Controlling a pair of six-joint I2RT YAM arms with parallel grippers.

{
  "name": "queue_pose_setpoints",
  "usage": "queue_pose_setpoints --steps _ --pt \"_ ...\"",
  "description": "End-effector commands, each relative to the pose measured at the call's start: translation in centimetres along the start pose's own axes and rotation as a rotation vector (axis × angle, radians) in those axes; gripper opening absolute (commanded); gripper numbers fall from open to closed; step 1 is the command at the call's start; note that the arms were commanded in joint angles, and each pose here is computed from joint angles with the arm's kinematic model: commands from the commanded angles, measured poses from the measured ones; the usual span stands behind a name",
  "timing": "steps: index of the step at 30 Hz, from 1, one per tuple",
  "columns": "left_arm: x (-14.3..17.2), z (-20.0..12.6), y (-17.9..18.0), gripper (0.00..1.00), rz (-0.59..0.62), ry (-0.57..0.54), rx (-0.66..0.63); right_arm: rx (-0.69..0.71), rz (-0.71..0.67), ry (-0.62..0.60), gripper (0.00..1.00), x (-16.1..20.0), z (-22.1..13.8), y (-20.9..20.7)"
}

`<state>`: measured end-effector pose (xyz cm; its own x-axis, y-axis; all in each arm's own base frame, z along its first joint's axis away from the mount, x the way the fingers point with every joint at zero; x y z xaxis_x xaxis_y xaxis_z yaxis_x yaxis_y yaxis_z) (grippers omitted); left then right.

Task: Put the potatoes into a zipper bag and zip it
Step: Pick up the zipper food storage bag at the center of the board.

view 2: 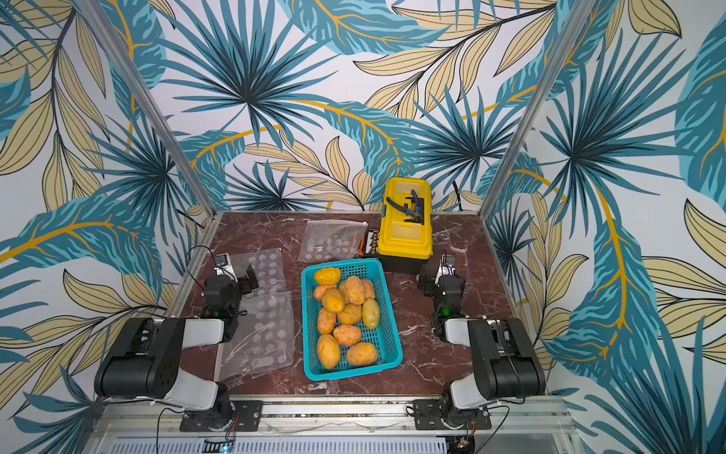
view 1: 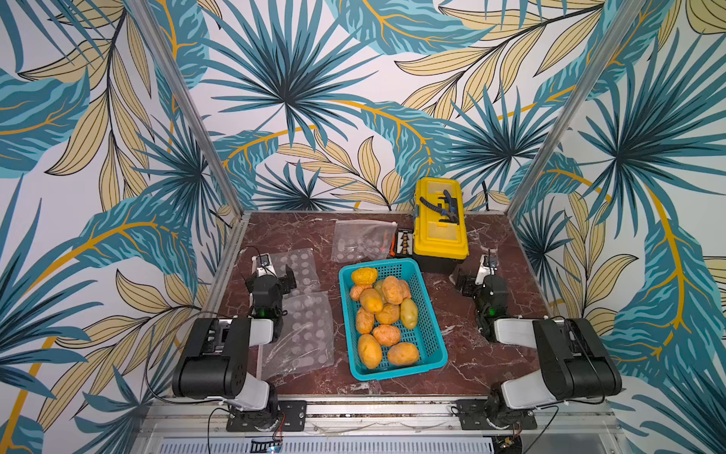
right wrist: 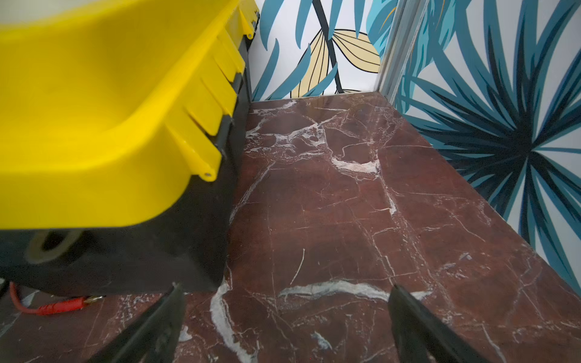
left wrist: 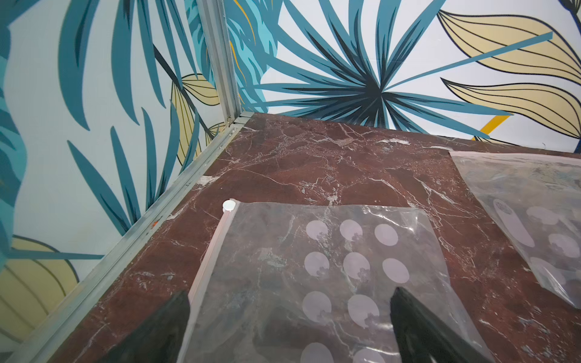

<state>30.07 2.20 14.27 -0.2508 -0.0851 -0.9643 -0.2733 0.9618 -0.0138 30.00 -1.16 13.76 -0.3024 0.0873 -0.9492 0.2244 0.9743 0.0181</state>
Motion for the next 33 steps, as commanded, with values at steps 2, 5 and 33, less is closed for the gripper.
queue_pose_setpoints --steps 2,5,33 --pt "-0.1 0.1 -0.1 0.99 0.004 -0.004 0.003 -0.007 0.007 -0.006 1.0 -0.4 0.0 0.0" --pt "0.0 0.1 -0.1 0.99 0.005 -0.002 0.003 -0.008 0.007 -0.005 0.99 -0.4 0.0 0.0" --pt "-3.0 -2.4 -0.9 0.99 0.049 -0.124 -0.159 0.181 0.354 -0.159 1.0 -9.7 -9.3 -2.7"
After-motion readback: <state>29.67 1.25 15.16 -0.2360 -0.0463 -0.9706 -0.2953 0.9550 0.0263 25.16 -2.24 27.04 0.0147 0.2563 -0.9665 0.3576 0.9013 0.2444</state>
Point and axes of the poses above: each gripper's point midway between its finger pads, its own z axis out along the fingers, its own y axis along the line the jaws close on, x = y × z, the point moved 10 cm from there along -z, back along the fingers, and after that the axes turned 1 degree about z, right-handed, at the moved point
